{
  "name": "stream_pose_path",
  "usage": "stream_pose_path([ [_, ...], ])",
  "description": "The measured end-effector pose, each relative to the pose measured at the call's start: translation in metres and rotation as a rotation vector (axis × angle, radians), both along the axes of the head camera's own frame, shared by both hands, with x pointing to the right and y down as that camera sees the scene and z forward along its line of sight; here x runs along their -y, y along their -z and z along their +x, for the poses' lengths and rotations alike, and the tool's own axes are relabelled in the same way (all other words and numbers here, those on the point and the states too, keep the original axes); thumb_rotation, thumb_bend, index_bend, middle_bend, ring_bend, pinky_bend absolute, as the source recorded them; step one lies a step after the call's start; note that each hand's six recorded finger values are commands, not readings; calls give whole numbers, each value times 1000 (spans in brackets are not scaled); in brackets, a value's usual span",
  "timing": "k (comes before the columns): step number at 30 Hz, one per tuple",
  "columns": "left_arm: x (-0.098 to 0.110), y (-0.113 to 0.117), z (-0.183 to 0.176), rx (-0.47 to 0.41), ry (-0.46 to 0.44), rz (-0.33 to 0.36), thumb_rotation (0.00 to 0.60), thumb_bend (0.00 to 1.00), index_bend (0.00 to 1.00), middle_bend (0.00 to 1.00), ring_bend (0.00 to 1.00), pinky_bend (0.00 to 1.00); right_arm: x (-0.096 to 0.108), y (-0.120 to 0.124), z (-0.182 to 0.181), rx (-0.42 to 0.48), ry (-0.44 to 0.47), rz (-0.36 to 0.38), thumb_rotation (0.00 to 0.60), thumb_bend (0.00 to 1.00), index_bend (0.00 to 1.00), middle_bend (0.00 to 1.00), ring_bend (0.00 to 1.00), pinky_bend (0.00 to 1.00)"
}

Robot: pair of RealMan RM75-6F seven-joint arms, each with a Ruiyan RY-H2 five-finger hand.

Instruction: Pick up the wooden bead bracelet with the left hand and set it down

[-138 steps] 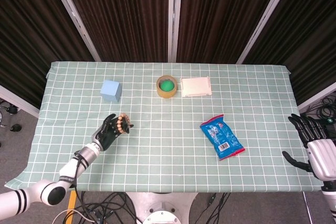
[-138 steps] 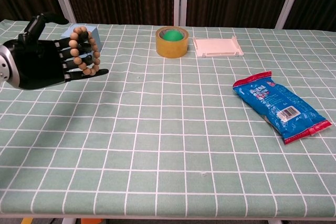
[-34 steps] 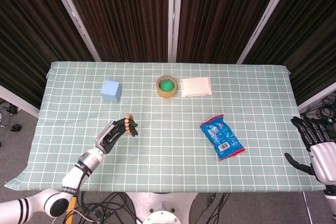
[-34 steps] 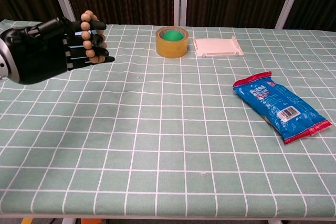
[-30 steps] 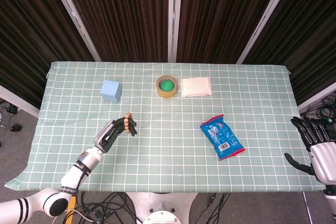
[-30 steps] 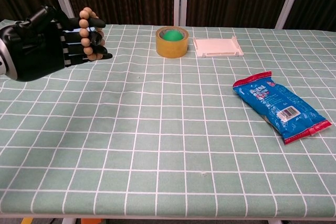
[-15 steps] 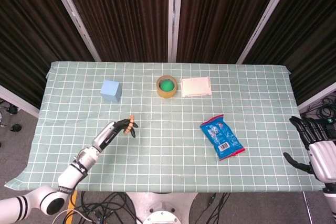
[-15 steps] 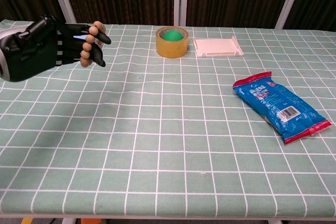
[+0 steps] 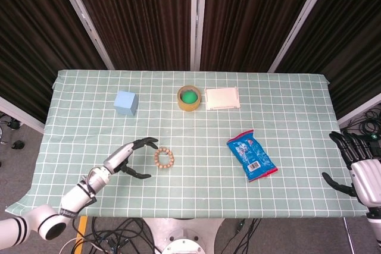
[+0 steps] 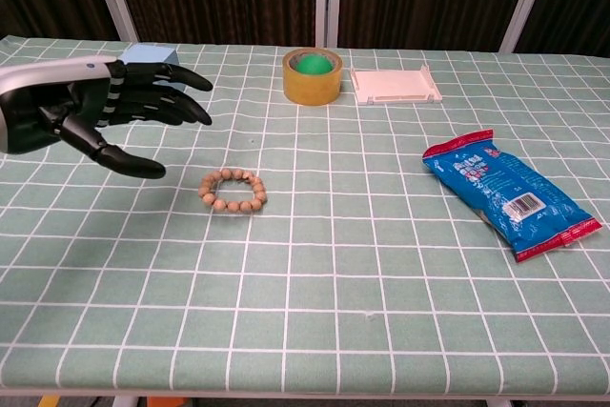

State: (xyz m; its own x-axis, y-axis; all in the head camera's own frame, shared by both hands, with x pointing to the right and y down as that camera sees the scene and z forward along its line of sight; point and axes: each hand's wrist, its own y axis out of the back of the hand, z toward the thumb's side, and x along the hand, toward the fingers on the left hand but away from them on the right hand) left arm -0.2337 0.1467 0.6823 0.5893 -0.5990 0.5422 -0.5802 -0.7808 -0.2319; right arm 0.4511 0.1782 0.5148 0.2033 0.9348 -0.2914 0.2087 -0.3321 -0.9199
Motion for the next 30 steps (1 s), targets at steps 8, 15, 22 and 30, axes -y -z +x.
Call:
stream_pose_path([
  [8,9,-2,-10,221,-108,259,600,54,148,230,135,95,0,-1,3,-22,-11,-4,600,146,0,83,0,0],
  [15,29,12,-65,553,-43,481,600,53,201,248,136,95,1,-8,10,-54,-34,-54,600,152,0,79,0,0],
  [22,13,51,-179,857,164,528,600,55,210,249,136,87,4,-17,13,-61,-43,-94,600,155,0,70,0,0],
  [30,-61,94,-240,1092,213,506,600,54,210,249,136,78,2,-23,1,-58,-19,-97,600,155,0,62,0,0],
])
